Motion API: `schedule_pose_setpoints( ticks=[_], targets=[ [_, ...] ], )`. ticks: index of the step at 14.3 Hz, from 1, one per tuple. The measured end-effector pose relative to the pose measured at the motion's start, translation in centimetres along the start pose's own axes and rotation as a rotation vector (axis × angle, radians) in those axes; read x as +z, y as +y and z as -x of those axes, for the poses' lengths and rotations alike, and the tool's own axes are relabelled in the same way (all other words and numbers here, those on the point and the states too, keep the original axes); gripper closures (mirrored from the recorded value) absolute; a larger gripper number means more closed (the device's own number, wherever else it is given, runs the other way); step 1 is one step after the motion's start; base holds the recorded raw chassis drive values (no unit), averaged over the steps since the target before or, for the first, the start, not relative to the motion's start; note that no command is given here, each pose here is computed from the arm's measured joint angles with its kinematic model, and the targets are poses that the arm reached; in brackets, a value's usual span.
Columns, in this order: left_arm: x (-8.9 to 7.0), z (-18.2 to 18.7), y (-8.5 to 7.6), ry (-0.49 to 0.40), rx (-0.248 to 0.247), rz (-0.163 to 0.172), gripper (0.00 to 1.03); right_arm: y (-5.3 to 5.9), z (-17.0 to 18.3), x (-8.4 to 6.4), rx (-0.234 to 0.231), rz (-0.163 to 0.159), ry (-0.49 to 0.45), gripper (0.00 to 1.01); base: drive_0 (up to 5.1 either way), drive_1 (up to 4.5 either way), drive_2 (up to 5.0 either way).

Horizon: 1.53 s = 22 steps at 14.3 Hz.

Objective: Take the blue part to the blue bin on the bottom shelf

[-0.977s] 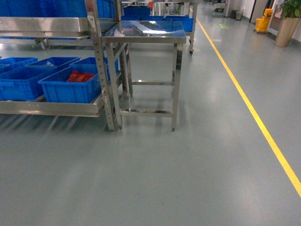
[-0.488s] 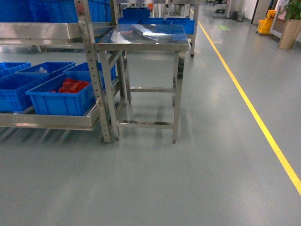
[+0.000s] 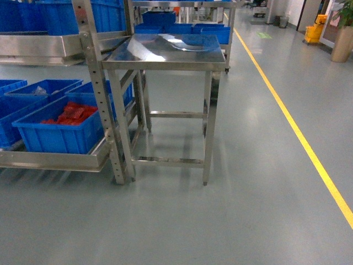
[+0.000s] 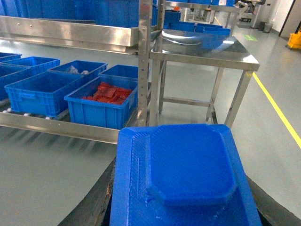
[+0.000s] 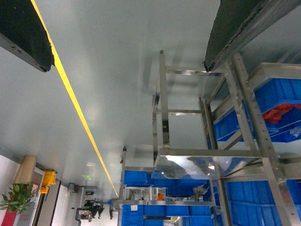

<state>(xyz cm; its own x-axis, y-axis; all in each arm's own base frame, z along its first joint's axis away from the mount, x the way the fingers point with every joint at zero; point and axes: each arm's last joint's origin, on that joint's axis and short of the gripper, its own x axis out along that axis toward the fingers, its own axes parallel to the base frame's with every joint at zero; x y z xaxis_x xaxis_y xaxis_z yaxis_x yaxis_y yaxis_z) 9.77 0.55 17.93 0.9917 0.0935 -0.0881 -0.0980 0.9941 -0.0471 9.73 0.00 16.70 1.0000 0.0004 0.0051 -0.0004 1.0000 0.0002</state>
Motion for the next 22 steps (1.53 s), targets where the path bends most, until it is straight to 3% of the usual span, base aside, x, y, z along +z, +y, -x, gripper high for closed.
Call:
schedule_pose_setpoints(
  ticks=[22],
  targets=[
    [-0.02, -0.01, 0.0, 0.003, -0.001, 0.0, 0.6, 0.0, 0.0, -0.02, 0.0, 0.0, 0.002, 0.03, 0.0, 4.17, -4.1]
  ],
)
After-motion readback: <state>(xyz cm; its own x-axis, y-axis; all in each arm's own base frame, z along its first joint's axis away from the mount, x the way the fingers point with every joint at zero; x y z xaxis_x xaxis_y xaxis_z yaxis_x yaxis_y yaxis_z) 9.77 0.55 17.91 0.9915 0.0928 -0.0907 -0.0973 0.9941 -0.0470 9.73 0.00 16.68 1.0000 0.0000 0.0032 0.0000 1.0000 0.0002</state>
